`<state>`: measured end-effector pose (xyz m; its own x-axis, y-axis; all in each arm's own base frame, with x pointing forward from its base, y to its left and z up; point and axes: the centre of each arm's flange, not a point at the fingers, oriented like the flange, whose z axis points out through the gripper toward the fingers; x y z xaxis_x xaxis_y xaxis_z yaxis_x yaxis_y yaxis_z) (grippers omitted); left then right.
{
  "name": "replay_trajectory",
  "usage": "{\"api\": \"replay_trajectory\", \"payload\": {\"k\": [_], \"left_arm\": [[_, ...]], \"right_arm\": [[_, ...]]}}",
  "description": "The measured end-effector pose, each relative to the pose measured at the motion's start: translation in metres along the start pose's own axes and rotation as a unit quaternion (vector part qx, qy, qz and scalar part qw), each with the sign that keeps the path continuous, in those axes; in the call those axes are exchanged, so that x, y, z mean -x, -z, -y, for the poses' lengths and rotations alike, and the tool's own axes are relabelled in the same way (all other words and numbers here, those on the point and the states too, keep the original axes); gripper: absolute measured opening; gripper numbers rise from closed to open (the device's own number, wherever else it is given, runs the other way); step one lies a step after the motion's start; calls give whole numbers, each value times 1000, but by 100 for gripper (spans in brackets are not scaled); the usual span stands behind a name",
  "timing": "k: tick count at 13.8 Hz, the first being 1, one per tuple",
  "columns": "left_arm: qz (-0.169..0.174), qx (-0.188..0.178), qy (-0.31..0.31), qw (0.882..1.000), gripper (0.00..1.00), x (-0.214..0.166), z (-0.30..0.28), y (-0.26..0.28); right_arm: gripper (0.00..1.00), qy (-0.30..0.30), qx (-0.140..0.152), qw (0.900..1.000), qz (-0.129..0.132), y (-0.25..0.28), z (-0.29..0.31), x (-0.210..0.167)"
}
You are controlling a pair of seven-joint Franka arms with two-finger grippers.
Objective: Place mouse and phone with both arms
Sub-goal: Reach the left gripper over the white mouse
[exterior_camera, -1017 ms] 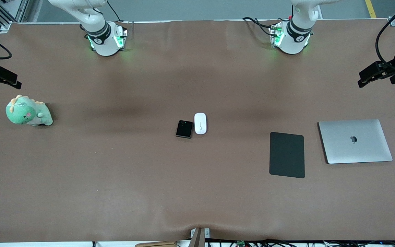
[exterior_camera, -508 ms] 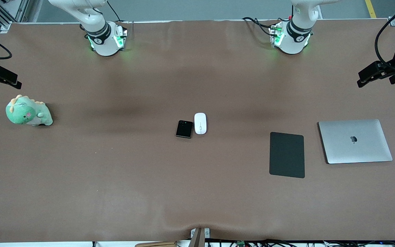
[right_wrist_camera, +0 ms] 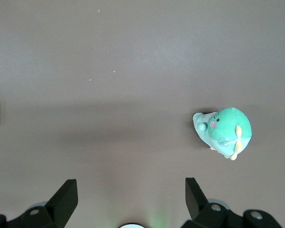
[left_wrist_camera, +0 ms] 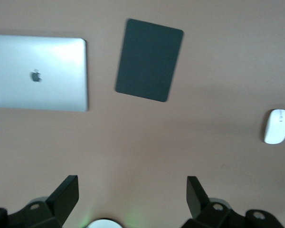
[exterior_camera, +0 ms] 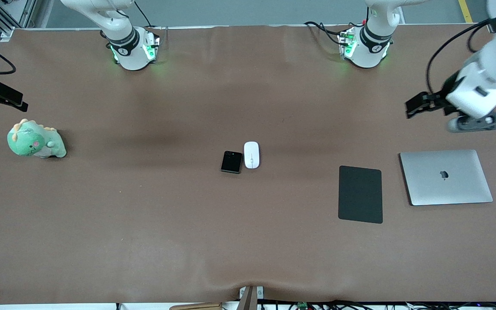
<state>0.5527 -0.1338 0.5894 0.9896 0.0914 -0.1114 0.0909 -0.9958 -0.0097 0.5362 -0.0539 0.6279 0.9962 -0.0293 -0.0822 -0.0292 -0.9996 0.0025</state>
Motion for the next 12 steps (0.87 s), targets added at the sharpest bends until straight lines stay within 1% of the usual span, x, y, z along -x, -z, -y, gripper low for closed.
{"api": "replay_trajectory", "payload": {"k": [3, 6, 9, 12], "left_arm": [[9, 10, 35, 999, 100, 2, -67, -31], [8, 23, 76, 997, 100, 10, -128, -69], [18, 15, 92, 996, 100, 28, -181, -108], [29, 10, 94, 995, 100, 37, -214, -139]], "right_arm": [[100, 0, 0, 1000, 0, 0, 0, 0], [100, 1, 0, 1000, 0, 0, 1, 0], [100, 3, 0, 1000, 0, 0, 2, 0], [100, 10, 1, 1000, 0, 0, 10, -1]]}}
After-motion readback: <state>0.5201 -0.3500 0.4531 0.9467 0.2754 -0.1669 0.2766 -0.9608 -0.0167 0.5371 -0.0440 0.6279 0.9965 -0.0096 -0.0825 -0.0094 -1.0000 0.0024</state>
